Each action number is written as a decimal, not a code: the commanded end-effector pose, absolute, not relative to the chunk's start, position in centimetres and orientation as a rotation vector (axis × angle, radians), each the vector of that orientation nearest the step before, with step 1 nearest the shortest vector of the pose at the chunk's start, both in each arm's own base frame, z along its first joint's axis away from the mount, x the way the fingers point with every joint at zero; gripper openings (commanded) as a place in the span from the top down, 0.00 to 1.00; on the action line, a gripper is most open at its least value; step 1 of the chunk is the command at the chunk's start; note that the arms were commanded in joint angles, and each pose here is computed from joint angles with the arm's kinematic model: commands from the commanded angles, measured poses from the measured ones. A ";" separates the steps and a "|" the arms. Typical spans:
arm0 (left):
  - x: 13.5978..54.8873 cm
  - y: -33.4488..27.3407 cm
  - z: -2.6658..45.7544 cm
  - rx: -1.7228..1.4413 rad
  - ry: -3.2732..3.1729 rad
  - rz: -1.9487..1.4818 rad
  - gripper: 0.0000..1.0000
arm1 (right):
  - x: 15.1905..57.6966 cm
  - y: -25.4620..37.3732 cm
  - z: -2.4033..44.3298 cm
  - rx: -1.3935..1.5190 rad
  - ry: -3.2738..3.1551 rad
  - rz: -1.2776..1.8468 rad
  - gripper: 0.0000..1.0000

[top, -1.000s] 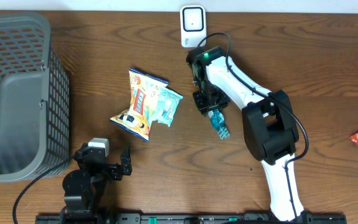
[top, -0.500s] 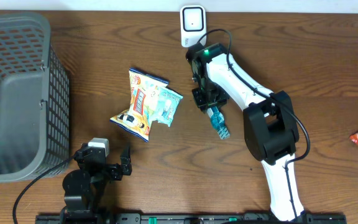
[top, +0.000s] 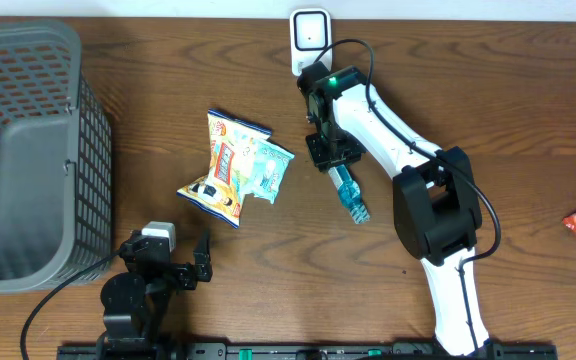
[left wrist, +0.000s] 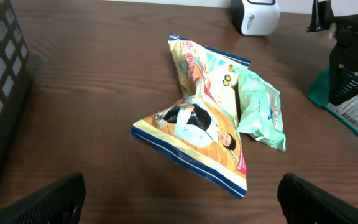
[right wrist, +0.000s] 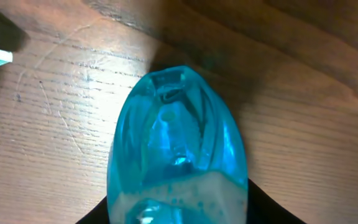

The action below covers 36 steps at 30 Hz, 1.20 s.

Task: Scan the item barcode
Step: 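Lift the teal bottle and hold it upright with the right gripper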

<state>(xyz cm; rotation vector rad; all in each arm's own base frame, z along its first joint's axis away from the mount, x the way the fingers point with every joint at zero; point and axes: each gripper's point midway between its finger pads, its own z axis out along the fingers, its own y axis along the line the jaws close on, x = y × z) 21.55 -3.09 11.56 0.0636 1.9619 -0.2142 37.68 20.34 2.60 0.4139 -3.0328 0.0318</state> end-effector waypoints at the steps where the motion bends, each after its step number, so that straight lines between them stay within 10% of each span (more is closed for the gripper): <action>1: 21.4 -3.2 10.6 0.058 1.991 -0.225 0.01 | 38.4 21.0 4.6 0.408 -3.088 -0.014 0.62; 36: 21.4 -3.2 10.5 0.058 1.992 -0.225 0.01 | 40.2 21.0 2.8 0.248 -3.215 0.087 0.79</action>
